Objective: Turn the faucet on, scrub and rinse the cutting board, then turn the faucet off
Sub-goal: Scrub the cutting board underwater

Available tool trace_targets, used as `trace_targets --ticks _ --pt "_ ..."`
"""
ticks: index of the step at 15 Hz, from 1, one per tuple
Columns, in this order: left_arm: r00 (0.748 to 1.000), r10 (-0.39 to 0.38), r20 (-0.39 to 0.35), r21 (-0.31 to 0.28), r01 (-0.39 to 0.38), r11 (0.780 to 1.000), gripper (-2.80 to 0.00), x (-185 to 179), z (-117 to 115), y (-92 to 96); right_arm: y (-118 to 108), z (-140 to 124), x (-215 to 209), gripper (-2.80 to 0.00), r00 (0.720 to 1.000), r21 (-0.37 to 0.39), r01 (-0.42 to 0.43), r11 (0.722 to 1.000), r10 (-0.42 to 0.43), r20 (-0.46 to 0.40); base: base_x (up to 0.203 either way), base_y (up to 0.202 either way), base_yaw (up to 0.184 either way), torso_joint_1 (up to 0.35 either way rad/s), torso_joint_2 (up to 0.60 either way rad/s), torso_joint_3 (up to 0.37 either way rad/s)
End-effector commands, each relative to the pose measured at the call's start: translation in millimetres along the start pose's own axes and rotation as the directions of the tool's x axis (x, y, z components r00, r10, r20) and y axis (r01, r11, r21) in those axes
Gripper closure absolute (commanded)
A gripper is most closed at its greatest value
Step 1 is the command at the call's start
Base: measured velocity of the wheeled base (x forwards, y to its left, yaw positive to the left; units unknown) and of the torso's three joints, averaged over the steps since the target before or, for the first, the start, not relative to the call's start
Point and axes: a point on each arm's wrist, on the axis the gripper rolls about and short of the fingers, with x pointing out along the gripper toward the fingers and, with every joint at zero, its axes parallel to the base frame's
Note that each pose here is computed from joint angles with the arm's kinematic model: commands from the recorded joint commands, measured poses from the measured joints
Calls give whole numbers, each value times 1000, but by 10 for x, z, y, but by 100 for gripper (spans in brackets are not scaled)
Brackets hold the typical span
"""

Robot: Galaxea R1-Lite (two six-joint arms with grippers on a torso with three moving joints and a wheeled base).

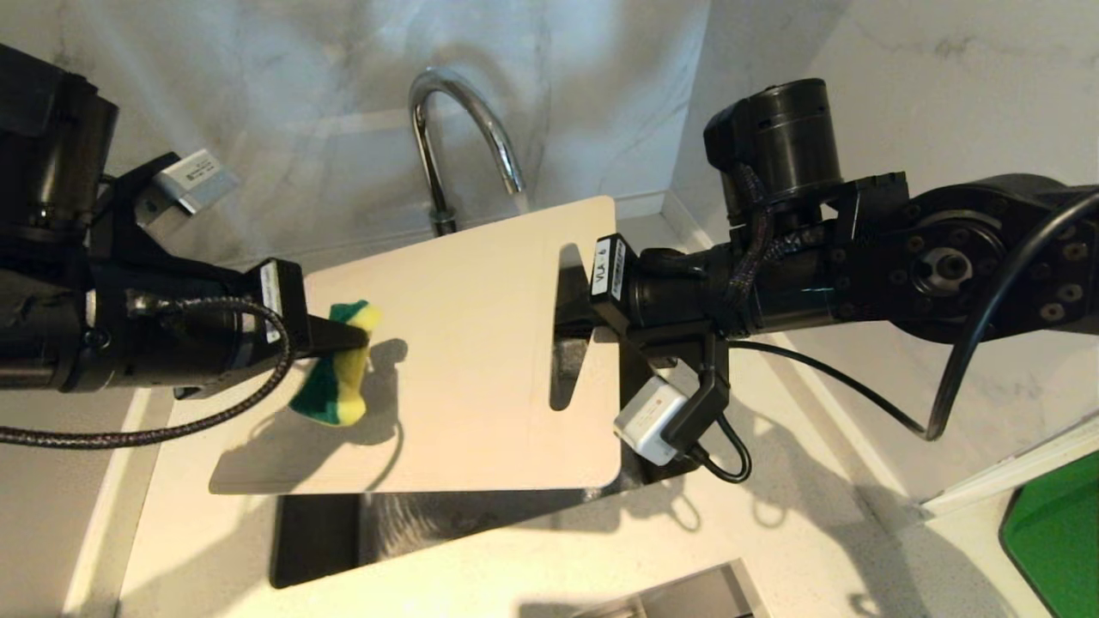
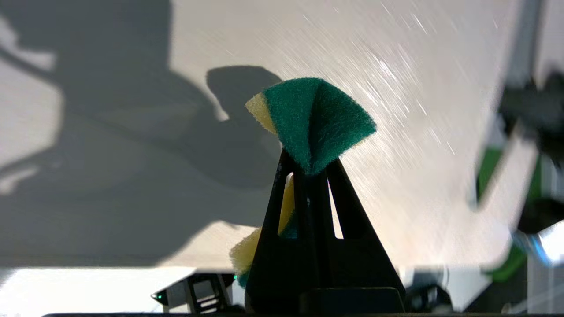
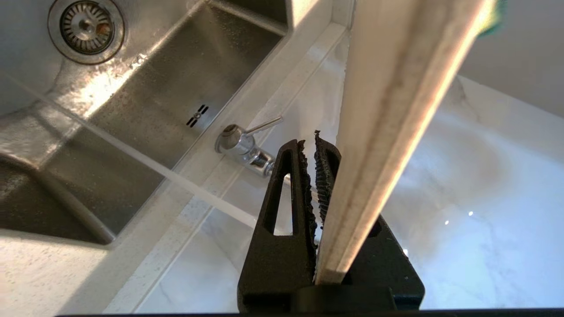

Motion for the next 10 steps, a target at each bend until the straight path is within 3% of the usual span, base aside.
trace_targets --ticks 1,5,10 --pt "998 -31 -45 38 33 999 0 66 -160 -133 8 -24 -6 0 1000 1 1 1000 -1 -5 0 0 0 0 0 0" --pt "995 -98 -24 54 99 994 0 219 -255 -251 -97 -124 -30 0 999 16 33 999 -32 -39 0 0 0 0 0 0" --pt "996 -80 -51 52 82 995 0 257 -346 -196 -84 -122 -24 0 999 21 33 999 -32 -34 0 0 0 0 0 0"
